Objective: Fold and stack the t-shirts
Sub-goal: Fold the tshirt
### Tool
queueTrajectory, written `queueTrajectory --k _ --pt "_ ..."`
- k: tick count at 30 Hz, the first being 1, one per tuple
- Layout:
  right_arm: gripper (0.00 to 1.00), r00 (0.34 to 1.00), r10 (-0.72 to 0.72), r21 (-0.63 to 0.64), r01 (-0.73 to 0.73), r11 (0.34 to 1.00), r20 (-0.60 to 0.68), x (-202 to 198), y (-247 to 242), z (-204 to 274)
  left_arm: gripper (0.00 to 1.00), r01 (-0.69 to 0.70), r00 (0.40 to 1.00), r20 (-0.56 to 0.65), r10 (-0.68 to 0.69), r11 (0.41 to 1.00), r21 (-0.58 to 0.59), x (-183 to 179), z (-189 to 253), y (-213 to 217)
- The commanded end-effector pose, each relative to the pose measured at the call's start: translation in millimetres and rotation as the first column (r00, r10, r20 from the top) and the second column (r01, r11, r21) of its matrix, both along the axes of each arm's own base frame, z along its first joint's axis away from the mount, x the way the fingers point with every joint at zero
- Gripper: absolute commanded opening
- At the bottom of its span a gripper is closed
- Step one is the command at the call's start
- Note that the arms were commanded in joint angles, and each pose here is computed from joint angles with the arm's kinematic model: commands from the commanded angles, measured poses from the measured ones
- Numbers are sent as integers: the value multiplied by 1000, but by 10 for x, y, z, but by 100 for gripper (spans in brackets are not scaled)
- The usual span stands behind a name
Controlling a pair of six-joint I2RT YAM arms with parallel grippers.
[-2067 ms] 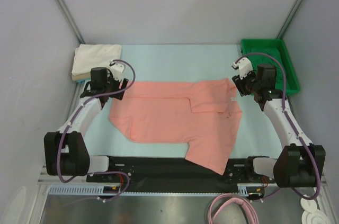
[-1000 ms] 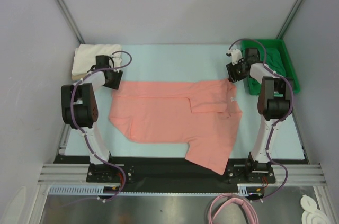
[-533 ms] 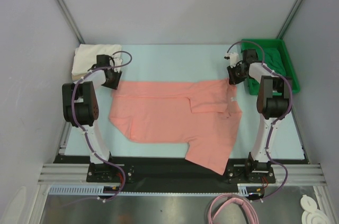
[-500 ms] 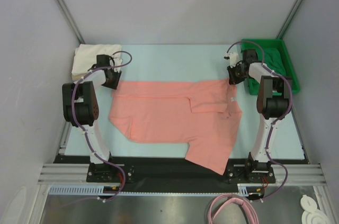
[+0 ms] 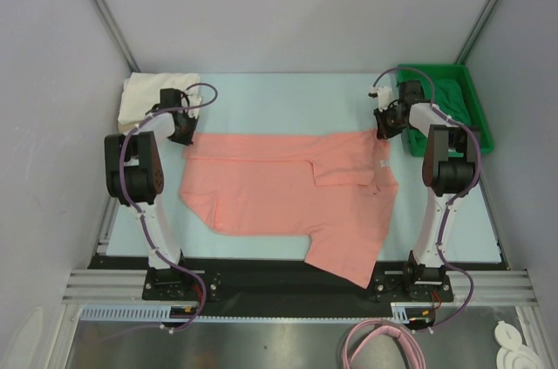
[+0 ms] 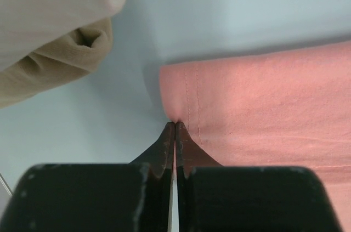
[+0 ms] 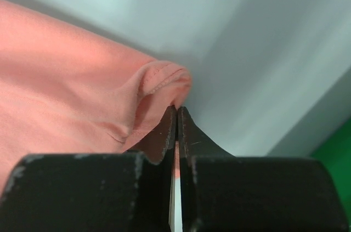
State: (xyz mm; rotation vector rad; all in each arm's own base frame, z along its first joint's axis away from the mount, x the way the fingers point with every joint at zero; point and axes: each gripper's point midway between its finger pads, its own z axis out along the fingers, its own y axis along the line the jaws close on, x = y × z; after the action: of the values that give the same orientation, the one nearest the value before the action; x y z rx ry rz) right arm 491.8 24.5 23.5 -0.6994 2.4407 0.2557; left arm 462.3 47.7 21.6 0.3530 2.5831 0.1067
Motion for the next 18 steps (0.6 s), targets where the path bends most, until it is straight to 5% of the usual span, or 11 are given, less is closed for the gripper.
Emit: queueTrajectory --k 1,18 --pt "0 999 -10 -20 11 1000 33 158 -30 20 1 -6 1000 10 6 1000 -9 94 8 18" --pt "0 998 -32 -11 33 999 58 519 -47 47 0 13 1000 23 -13 999 -29 482 102 -63"
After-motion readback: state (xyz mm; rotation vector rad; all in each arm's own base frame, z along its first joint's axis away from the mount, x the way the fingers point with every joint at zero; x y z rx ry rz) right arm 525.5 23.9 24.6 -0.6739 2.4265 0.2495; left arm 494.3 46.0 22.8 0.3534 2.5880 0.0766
